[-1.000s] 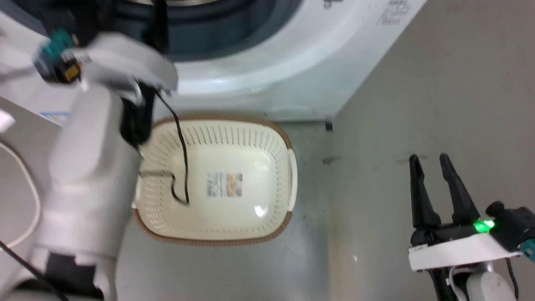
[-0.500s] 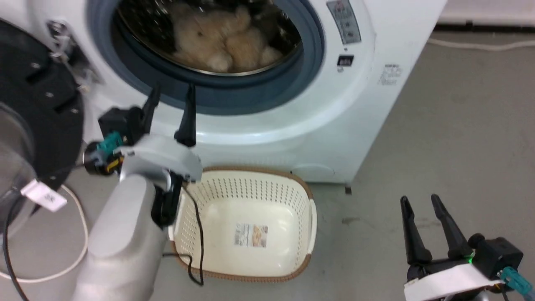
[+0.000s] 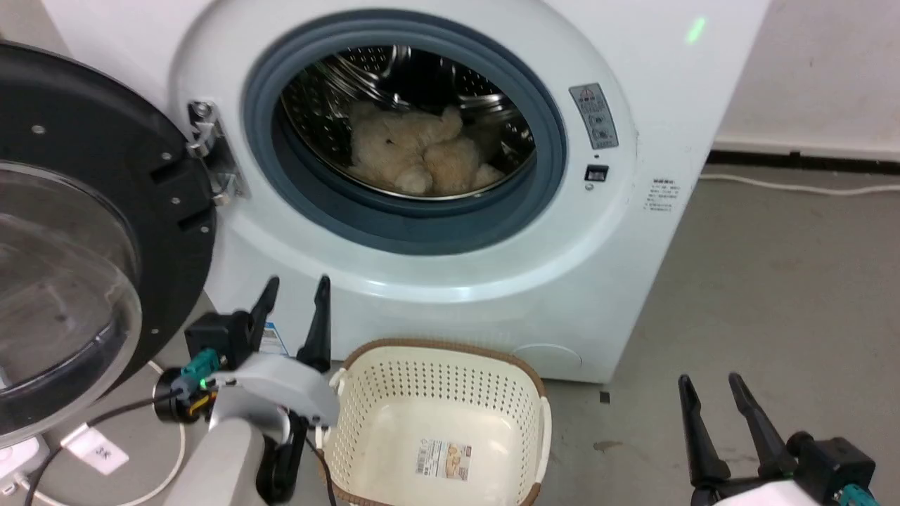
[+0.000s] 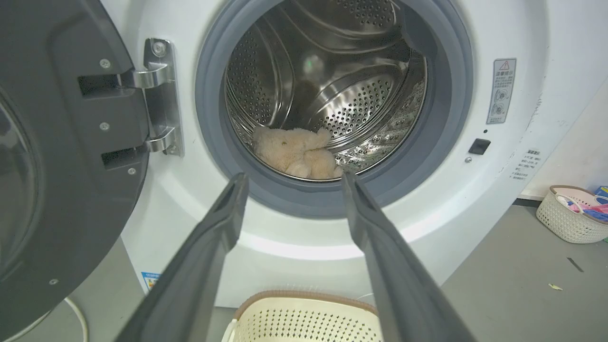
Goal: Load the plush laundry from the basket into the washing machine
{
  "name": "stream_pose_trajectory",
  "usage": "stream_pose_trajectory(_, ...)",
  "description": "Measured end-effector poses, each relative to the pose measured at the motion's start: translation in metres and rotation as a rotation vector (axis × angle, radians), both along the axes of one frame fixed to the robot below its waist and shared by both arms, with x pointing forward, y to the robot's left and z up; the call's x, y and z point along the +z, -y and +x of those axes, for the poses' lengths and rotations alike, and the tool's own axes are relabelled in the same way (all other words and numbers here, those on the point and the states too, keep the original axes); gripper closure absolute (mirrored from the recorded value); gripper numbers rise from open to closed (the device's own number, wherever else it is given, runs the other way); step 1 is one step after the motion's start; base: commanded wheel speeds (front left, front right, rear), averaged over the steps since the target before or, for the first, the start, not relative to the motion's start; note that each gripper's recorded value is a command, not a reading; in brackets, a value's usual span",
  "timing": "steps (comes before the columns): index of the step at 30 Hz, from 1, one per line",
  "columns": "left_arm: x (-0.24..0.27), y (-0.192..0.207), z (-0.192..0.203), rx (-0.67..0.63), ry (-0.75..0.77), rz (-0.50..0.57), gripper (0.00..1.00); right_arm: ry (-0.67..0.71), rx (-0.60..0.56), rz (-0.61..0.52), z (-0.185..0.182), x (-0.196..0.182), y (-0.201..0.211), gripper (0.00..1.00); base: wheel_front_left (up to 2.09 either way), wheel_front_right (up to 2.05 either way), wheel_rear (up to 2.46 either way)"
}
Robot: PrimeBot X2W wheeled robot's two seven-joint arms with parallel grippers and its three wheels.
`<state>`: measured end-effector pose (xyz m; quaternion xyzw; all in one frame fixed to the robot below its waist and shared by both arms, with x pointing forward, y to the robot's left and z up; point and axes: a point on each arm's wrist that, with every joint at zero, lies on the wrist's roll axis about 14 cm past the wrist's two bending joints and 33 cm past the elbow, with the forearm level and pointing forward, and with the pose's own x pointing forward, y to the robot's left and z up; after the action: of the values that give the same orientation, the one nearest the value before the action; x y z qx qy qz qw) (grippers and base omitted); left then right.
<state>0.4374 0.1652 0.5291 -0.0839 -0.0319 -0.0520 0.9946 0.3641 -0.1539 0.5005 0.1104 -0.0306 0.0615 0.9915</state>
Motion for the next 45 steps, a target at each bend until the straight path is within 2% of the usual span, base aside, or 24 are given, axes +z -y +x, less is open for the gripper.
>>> stream_pose_trajectory(11, -0.022, -0.009, -0.050, 0.034, -0.087, 0.005, 0.00, -0.002, 0.013, -0.010, -0.017, -0.001, -0.003, 0.00, 0.00, 0.00, 0.00)
stream_pose_trajectory(20, -0.028, -0.011, -0.070, 0.055, -0.108, 0.011, 0.00, -0.005, -0.014, -0.057, -0.024, -0.003, 0.007, 0.00, 0.00, 0.00, 0.00)
stream_pose_trajectory(25, -0.027, -0.009, -0.075, 0.057, -0.108, 0.012, 0.00, -0.007, -0.019, -0.063, -0.028, -0.004, 0.009, 0.00, 0.00, 0.00, 0.00)
stream_pose_trajectory(32, -0.024, -0.005, -0.077, 0.035, -0.094, 0.066, 0.00, -0.014, -0.023, -0.064, -0.030, -0.006, 0.011, 0.00, 0.00, 0.00, 0.00)
stream_pose_trajectory(45, -0.017, -0.004, -0.076, 0.039, -0.063, 0.055, 0.00, -0.016, -0.020, -0.063, -0.031, -0.007, 0.009, 0.00, 0.00, 0.00, 0.00)
